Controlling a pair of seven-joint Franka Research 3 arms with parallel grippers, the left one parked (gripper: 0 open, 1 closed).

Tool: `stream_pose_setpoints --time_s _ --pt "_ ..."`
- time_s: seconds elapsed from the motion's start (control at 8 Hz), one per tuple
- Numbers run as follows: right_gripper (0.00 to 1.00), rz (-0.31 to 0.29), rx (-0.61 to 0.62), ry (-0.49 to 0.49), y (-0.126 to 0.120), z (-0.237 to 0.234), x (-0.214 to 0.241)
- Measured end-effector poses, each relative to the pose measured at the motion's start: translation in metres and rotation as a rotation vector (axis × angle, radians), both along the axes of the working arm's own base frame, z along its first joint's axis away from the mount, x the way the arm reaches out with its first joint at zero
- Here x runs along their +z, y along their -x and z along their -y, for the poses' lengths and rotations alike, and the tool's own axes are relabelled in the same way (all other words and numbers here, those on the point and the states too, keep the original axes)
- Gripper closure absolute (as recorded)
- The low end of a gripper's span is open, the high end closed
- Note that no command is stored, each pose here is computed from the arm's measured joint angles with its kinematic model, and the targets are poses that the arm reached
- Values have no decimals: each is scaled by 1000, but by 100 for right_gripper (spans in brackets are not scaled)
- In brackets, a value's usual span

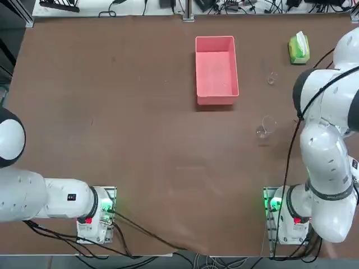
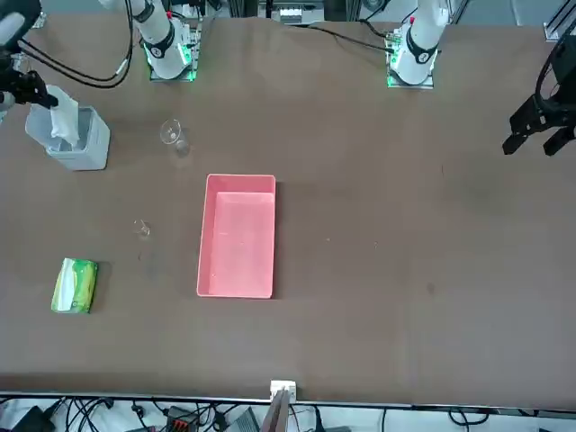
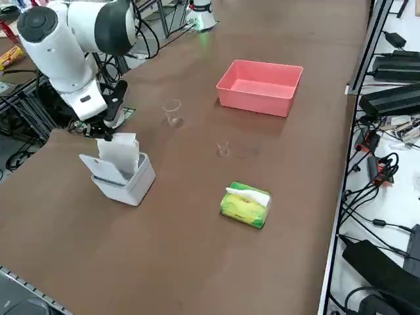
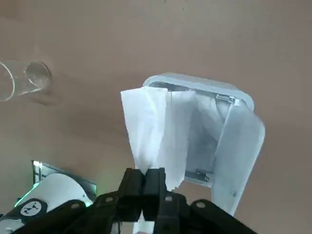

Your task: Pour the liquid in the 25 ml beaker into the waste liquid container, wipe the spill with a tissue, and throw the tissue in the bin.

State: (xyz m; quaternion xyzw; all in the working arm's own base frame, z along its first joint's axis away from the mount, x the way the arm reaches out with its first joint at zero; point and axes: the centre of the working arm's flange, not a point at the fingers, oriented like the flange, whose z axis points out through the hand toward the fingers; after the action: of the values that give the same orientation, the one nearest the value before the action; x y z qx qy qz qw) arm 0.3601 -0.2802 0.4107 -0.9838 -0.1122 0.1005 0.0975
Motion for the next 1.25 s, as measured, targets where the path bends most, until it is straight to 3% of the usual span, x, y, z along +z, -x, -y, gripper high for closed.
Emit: stream_pose_setpoints --time_s 0.12,0.38,0.5,0.88,1.0,1.25 --pt "94 -1 -3 1 1 2 -1" --pt "71 0 -3 5 1 4 -1" --pt "69 0 0 8 0 4 -2" --pt "14 7 16 20 -6 3 2" --pt "0 21 49 40 -20 1 13" --pt "0 91 149 84 -74 -19 42"
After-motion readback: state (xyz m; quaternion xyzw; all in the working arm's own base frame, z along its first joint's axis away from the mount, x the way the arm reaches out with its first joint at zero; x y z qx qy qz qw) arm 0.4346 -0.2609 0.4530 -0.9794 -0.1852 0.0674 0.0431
